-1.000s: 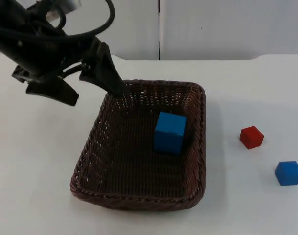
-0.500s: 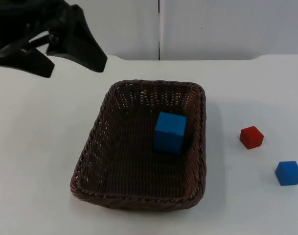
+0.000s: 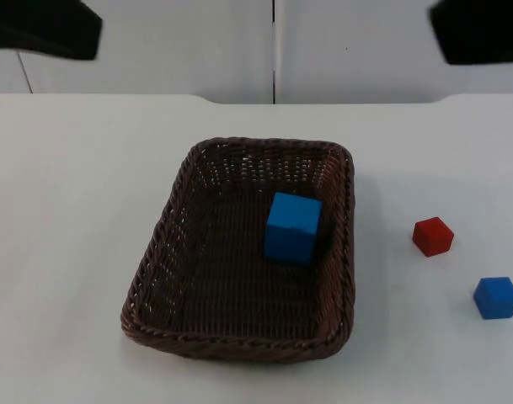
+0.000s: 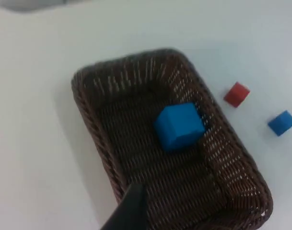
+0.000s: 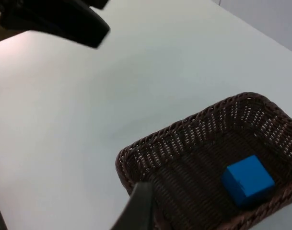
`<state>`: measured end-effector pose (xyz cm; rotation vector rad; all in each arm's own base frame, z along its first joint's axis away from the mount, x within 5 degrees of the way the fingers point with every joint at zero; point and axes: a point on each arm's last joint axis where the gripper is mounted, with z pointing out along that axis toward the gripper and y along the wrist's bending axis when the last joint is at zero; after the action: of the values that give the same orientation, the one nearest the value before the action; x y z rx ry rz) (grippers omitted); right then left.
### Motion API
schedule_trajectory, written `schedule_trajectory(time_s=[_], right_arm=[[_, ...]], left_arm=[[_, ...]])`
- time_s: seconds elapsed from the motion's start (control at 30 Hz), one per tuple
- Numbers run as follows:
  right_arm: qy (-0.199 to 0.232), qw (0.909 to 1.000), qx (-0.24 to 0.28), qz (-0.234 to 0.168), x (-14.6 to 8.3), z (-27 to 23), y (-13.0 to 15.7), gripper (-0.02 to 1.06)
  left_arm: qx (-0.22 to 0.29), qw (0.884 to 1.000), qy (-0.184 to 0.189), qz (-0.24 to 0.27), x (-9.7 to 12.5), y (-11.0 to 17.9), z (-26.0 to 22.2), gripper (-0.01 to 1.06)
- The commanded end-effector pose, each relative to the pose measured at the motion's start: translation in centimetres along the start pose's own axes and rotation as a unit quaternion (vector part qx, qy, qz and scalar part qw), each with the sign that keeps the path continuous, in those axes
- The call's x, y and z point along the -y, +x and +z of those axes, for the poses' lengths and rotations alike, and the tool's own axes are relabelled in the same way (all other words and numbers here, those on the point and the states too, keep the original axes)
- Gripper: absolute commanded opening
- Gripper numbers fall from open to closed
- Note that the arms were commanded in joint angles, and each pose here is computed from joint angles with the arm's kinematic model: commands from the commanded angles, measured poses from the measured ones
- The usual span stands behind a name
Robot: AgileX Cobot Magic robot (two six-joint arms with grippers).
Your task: Pick up the basket with the left hand and place the largest block into the basket with the right hand.
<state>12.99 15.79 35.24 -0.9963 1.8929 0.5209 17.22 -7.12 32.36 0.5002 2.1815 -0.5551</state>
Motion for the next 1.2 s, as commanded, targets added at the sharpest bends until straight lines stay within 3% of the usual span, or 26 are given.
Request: schedule_trajectory(time_s=[0.0, 0.27, 0.6, 1.0, 1.17], right_arm=[[0.003, 0.9998, 0.019, 0.001, -0.1, -1.3, 0.8, 0.83], [0.005, 0.9987, 0.051, 0.001, -0.6, -4.8, 4.8, 0.83], [0.006, 0.9949, 0.1, 0.009, -1.2, -8.6, 8.6, 0.83], [-0.008, 0.997, 0.075, 0.015, -1.9, -12.6, 12.2, 0.83], [-0.01, 0.9961, 0.086, 0.017, -2.1, -14.2, 13.7, 0.83]], left_arm=[[0.026, 1.0, -0.008, 0.012, 0.7, 0.4, -1.8, 0.93], [0.093, 0.993, -0.05, 0.045, 2.5, 1.7, -7.0, 0.93], [0.097, 0.99, -0.066, 0.072, 4.0, 4.3, -10.4, 0.93], [0.11, 0.988, -0.073, 0.079, 4.4, 9.0, -10.9, 0.93], [0.11, 0.985, -0.118, 0.062, 4.1, 10.8, -12.2, 0.93]])
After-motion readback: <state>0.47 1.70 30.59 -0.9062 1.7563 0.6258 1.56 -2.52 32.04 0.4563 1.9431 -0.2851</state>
